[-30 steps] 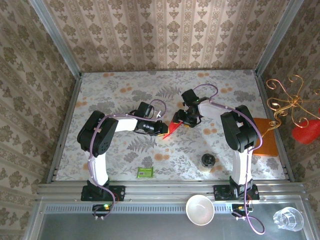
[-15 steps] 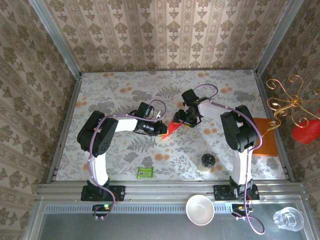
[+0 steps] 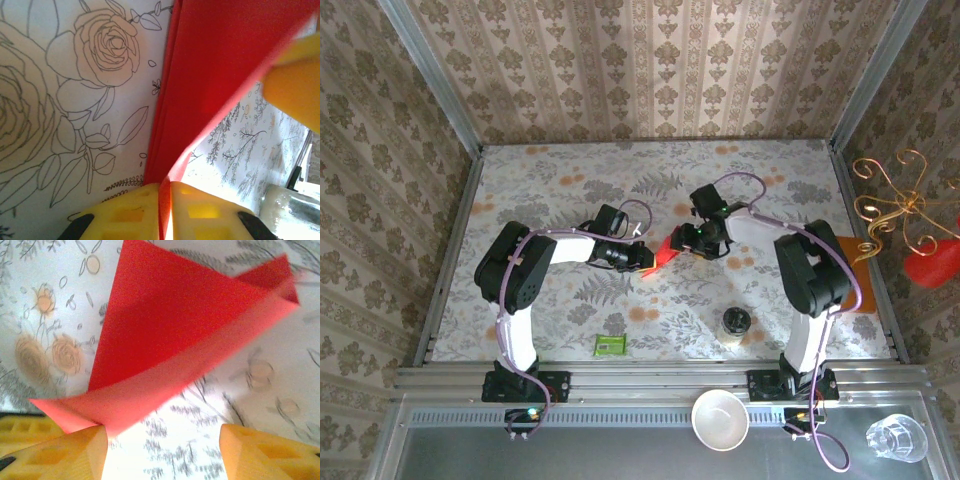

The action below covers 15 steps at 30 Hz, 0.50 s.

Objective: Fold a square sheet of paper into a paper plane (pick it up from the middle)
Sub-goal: Fold the wing for the fifth time at the center of the table.

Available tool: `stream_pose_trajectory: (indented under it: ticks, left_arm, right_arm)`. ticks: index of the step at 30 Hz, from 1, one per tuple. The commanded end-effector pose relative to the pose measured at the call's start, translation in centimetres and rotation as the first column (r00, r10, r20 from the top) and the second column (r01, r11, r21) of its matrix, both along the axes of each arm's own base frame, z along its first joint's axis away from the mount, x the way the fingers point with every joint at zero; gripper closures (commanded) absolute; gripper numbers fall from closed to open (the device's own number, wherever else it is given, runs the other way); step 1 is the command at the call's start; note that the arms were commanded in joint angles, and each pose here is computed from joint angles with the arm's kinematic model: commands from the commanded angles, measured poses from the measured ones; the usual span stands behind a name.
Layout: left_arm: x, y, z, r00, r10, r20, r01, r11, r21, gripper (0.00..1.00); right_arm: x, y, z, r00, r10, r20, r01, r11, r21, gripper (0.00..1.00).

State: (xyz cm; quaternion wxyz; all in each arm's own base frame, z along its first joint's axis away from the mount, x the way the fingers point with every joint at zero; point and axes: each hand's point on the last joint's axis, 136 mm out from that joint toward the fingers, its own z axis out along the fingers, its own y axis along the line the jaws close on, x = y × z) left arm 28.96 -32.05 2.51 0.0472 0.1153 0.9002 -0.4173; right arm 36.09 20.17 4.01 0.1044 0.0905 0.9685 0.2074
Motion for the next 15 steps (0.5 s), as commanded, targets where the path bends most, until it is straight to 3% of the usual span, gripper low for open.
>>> stream_pose_trajectory:
  ticks: [1, 8, 15]
  left_arm:
    - [-1.6, 1.5, -3.0, 0.996, 0.027, -0.085, -0.018, 0.995, 0.102, 0.85]
    - [-1.7, 1.5, -3.1, 0.996, 0.028, -0.089, -0.019, 0.995, 0.101, 0.85]
    - [-1.7, 1.4, -3.2, 0.995, 0.031, -0.092, -0.022, 0.995, 0.096, 0.86]
  right_arm:
    - [-0.4, -0.5, 2.7, 0.998, -0.032, 0.06, 0.029, 0.998, 0.049, 0.37]
    - [-0.8, 4.4, 5.1, 0.989, 0.085, 0.124, -0.116, 0.958, 0.262, 0.48]
    - [1.0, 6.9, 3.7, 0.992, 0.092, 0.091, -0.114, 0.953, 0.282, 0.63]
